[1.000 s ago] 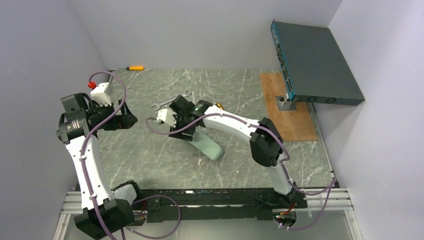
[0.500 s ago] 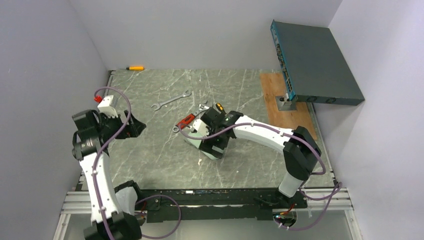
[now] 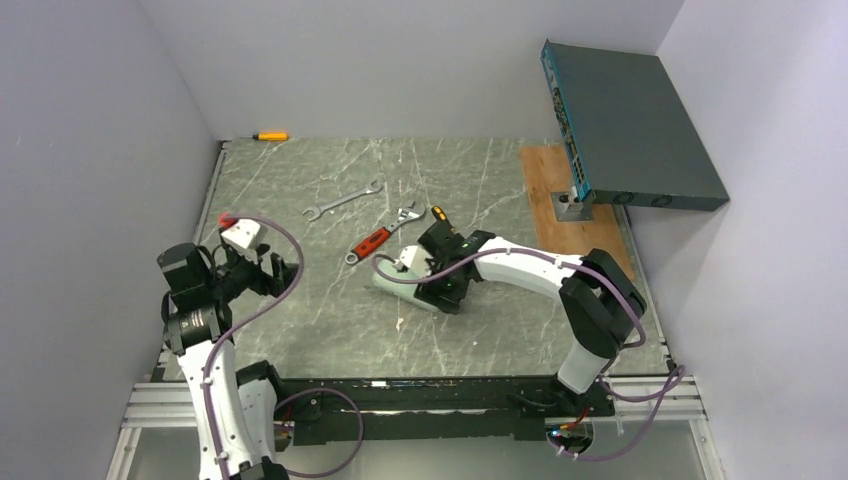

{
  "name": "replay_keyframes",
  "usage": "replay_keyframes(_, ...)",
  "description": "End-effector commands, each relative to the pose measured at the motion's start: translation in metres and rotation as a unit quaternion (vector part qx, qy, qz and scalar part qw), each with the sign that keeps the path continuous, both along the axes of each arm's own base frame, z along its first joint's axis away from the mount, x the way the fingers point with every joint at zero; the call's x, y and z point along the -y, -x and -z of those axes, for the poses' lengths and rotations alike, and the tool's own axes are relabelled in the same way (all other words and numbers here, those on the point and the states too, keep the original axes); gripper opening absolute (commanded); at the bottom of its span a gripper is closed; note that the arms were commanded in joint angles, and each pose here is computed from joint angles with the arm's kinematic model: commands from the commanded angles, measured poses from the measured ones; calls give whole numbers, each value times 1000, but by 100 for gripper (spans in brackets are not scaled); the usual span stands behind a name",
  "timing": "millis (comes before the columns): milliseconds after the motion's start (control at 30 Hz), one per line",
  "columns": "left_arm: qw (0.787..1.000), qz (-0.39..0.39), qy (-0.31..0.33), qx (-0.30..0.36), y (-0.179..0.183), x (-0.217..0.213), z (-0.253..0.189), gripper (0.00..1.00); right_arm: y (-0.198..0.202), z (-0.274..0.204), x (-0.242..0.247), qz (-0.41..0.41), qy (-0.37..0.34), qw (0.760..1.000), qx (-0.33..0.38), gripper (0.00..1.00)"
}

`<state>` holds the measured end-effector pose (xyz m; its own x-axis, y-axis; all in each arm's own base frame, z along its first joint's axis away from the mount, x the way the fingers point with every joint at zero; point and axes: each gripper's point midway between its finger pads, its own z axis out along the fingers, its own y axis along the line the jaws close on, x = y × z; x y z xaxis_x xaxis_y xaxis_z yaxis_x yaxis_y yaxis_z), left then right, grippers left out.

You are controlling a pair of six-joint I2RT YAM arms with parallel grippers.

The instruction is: Open the umbrella

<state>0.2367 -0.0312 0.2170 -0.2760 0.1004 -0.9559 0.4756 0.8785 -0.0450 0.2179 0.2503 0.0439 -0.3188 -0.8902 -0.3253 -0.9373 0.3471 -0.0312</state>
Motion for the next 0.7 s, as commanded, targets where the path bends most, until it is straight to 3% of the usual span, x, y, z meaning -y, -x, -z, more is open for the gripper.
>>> replay_keyframes(0,989,120,-83,29,9,21,21,89,-45,5,30,-63,-3,995,76,63)
replay_keyframes(100,980,152,-117,46,7,30,39,88,-61,1,40,-96,5,989,110,67)
replay_keyframes(233,966,191,-151,87,1,54,48,88,-57,-27,27,-91,-42,992,78,88)
replay_keyframes(300,962,200,-160,94,-1,65,52,88,-51,-45,16,-86,-80,990,75,94)
replay_keyframes(467,954,212,-181,109,-6,75,63,86,-45,-72,-22,-80,-151,980,106,95)
replay_keyframes(667,930,251,-234,130,-9,86,82,73,-48,-39,-47,-81,-143,982,97,94)
